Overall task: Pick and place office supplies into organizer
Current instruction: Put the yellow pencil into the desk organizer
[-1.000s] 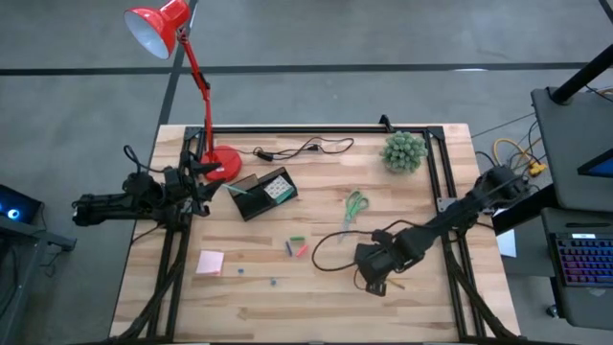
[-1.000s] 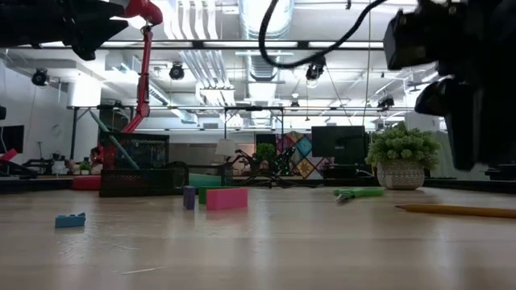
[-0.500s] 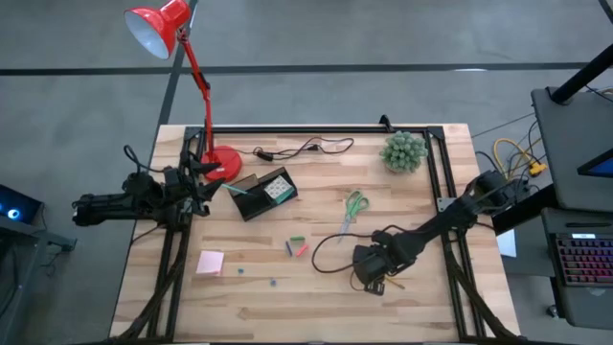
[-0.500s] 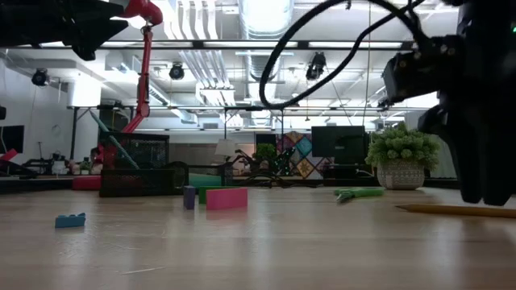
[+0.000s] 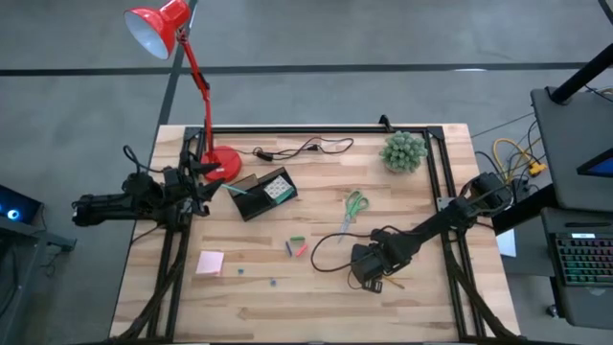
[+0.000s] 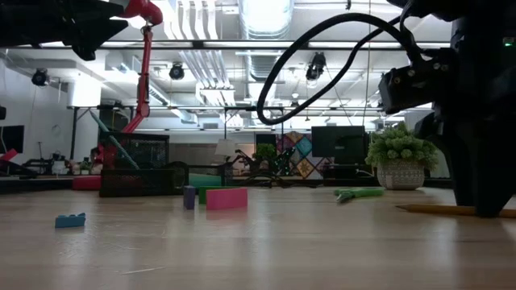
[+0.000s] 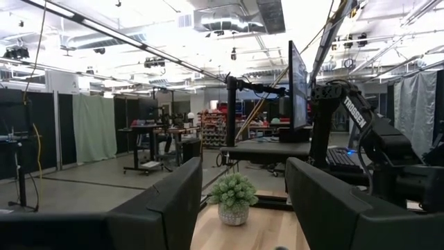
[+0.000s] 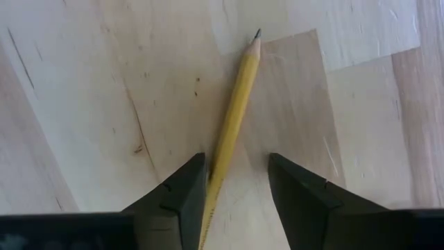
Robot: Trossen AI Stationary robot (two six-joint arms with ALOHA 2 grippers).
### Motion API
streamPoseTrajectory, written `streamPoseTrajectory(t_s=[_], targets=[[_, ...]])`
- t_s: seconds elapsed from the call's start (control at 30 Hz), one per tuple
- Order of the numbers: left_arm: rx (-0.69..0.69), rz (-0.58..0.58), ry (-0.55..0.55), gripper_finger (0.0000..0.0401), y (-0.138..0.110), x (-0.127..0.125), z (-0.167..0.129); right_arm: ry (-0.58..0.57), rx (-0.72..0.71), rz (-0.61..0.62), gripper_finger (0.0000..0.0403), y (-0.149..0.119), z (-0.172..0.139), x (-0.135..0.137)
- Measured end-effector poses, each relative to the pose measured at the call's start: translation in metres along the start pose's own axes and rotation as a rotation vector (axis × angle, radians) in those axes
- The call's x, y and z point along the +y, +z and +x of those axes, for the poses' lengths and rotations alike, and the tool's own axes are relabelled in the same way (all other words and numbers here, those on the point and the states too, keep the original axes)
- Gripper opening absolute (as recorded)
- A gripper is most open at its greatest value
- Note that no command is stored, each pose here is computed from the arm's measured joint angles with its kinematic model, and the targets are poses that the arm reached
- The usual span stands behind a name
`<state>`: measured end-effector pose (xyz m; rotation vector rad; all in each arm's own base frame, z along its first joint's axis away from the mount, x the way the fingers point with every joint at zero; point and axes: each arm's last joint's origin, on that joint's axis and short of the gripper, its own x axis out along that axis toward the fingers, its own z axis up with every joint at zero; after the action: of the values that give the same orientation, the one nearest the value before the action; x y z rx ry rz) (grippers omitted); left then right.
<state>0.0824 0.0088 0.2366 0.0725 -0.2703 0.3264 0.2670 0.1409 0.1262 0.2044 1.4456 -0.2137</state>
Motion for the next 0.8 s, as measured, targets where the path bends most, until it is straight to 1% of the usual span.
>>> streamPoseTrajectory(t_s=[0.13,0.2,0.33,0.67,0.8], targets=[[0.000,0.000,0.000,0.0196,0.0000,0.0000,0.0000,-0.002,0.003,0.004,0.0129,0.0007,0.0000,-0.0015],[0.000,0.000,0.000,0.0196,0.0000,0.0000,0.0000,-0.004,0.006,-0.003,0.0115,0.0010,0.0002,-0.0025],[0.000,0.000,0.000,0.0196,-0.0001,0.0000,0.0000,-0.006,0.005,-0.056,0.0087,0.0010,0.0003,-0.0026],[0.000,-0.002,0.000,0.0196,0.0000,0.0000,0.0001,-0.014,0.011,-0.089,0.0018,0.0000,0.0017,-0.0035],[0.000,-0.004,0.000,0.0196,0.0000,0.0000,0.0000,-0.014,0.013,-0.114,0.0012,-0.0002,0.0017,-0.0036]])
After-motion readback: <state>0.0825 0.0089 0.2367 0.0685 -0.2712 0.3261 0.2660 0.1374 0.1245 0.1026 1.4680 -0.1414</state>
